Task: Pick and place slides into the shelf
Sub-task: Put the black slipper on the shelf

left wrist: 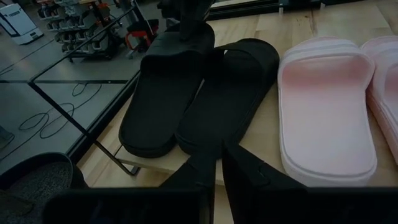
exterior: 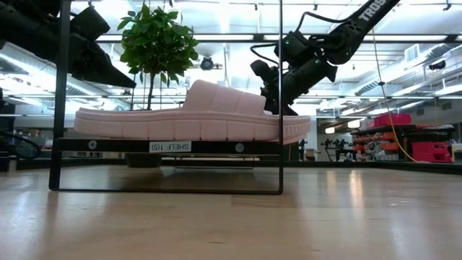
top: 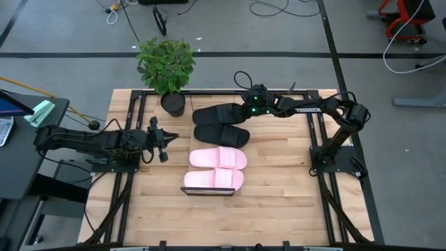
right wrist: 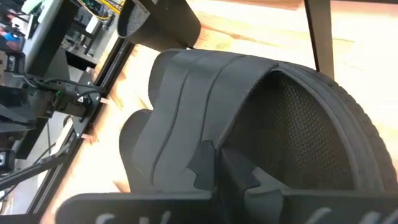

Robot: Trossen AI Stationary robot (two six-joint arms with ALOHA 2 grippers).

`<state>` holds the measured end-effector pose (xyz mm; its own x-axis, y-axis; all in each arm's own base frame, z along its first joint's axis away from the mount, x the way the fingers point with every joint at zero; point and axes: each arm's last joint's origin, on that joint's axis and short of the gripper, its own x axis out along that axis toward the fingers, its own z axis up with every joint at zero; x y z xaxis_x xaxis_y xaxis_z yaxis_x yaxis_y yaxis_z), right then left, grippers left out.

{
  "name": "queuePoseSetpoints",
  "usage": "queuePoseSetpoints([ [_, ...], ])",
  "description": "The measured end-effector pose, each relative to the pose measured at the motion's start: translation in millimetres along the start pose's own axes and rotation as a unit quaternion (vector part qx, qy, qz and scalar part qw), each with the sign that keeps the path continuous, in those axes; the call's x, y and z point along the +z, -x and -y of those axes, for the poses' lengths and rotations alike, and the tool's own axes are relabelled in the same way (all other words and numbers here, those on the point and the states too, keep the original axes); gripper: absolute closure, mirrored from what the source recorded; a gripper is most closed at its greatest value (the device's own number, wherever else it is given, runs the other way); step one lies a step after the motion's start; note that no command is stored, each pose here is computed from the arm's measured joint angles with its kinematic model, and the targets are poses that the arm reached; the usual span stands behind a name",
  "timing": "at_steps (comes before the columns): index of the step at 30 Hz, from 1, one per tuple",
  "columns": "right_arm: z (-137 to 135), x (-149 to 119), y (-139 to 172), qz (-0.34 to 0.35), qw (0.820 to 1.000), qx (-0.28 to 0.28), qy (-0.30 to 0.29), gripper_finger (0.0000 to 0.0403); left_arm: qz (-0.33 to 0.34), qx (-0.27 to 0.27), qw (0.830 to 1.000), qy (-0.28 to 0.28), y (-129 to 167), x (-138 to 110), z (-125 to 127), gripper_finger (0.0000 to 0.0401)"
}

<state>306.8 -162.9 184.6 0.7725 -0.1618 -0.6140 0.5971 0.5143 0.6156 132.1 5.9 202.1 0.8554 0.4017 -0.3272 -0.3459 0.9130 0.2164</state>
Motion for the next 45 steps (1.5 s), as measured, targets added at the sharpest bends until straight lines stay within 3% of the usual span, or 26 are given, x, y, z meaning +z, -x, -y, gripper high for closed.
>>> queuePoseSetpoints([
  [10, -1, 2, 0, 0.004, 1.0, 0.003, 0.001, 0.0396, 0.0, 0.0, 1.0, 0.0, 0, 0, 0, 0.038],
  [25, -40, 34, 9, 0.027, 0.997, 0.045, 0.048, 0.0396, -0.009, 0.0, 1.0, -0.004, 0, -2, 0, 0.0374],
  [36, -37, 31, 9, 0.01, 0.999, 0.018, 0.051, 0.0396, -0.009, 0.0, 1.0, -0.004, 0, -2, 0, 0.0373],
  [45, -51, 39, 37, 0.051, 0.996, 0.031, 0.068, 0.0396, -0.01, -0.001, 1.0, -0.005, 0, -2, 0, 0.0377],
])
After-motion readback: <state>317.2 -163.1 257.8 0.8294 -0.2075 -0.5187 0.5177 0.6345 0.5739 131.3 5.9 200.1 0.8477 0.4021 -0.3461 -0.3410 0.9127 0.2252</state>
